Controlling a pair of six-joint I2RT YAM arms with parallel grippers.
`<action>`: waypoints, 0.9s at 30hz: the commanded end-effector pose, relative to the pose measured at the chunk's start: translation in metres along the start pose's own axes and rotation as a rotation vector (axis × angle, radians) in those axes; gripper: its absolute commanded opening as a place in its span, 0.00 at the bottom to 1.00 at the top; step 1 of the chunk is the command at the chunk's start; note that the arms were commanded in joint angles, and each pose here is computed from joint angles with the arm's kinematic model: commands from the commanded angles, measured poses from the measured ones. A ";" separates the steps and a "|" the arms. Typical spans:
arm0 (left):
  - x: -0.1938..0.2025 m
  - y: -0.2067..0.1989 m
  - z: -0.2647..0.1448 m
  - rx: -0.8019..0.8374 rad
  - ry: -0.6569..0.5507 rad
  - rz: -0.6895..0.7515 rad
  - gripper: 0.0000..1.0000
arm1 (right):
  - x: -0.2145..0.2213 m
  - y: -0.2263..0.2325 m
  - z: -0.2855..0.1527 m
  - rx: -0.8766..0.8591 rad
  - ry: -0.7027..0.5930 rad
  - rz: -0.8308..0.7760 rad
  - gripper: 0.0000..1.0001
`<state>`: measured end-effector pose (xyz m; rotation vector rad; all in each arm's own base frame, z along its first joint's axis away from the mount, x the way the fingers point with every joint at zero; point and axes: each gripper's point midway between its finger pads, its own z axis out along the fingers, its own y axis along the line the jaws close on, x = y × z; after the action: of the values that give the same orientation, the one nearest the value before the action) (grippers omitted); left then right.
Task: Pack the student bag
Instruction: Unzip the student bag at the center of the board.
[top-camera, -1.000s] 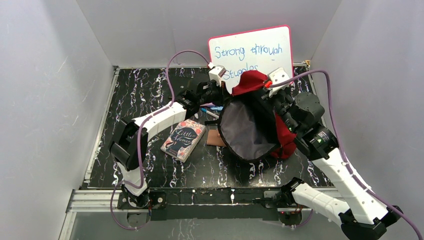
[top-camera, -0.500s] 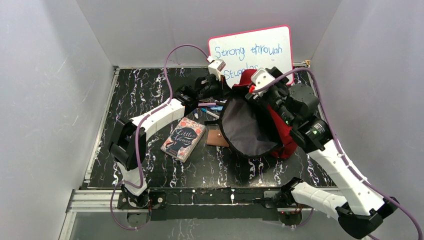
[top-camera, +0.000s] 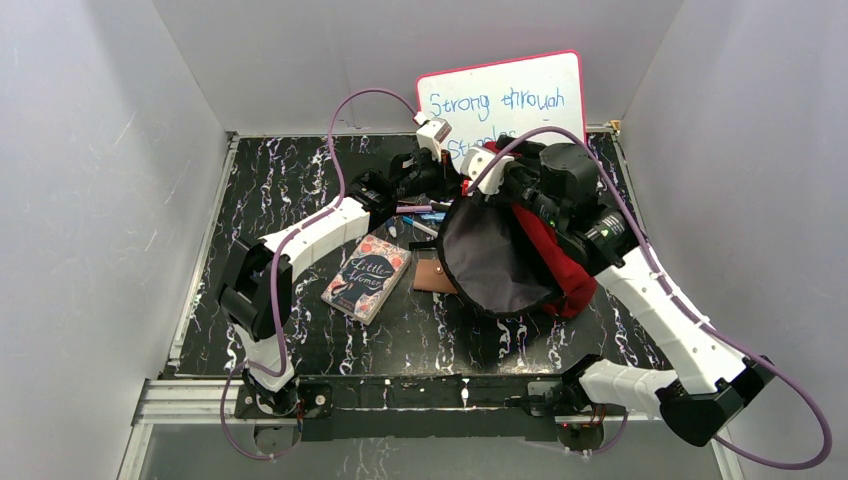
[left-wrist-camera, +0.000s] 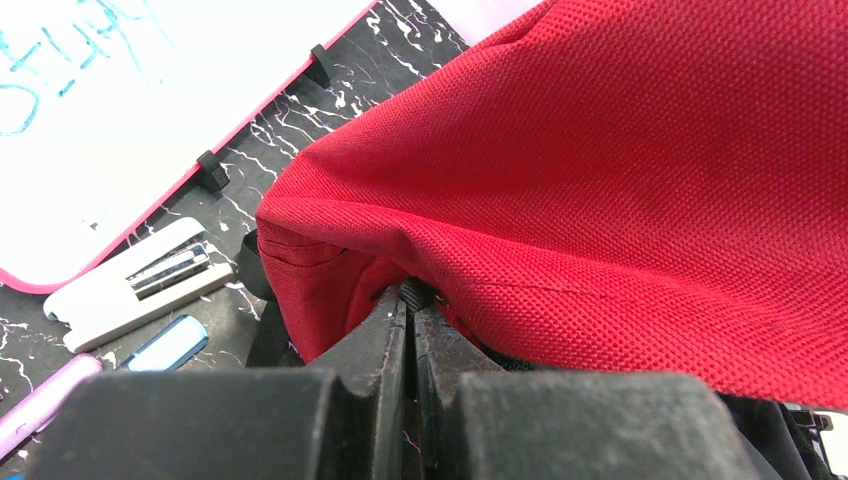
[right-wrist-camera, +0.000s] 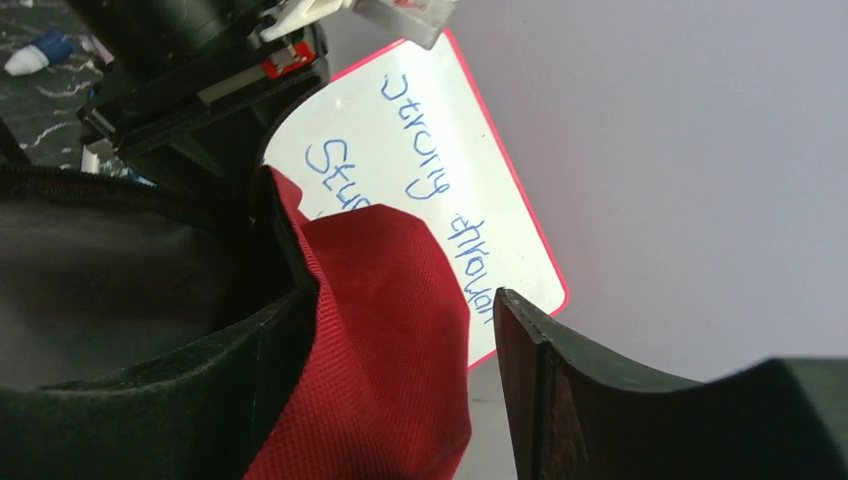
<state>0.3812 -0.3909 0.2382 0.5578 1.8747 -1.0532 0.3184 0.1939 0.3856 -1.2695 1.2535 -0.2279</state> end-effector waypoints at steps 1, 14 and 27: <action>-0.033 -0.019 -0.015 0.043 -0.084 0.047 0.00 | -0.003 -0.015 -0.008 0.012 0.022 -0.071 0.70; -0.029 -0.008 -0.011 -0.029 -0.052 -0.037 0.00 | -0.024 -0.055 -0.032 0.268 -0.108 -0.005 0.00; 0.006 0.002 -0.008 -0.044 0.048 -0.133 0.00 | -0.056 -0.090 -0.078 0.440 -0.285 0.102 0.00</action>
<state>0.3777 -0.3937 0.2494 0.4793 1.9332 -1.1106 0.3000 0.1720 0.4173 -1.0769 1.1588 -0.2482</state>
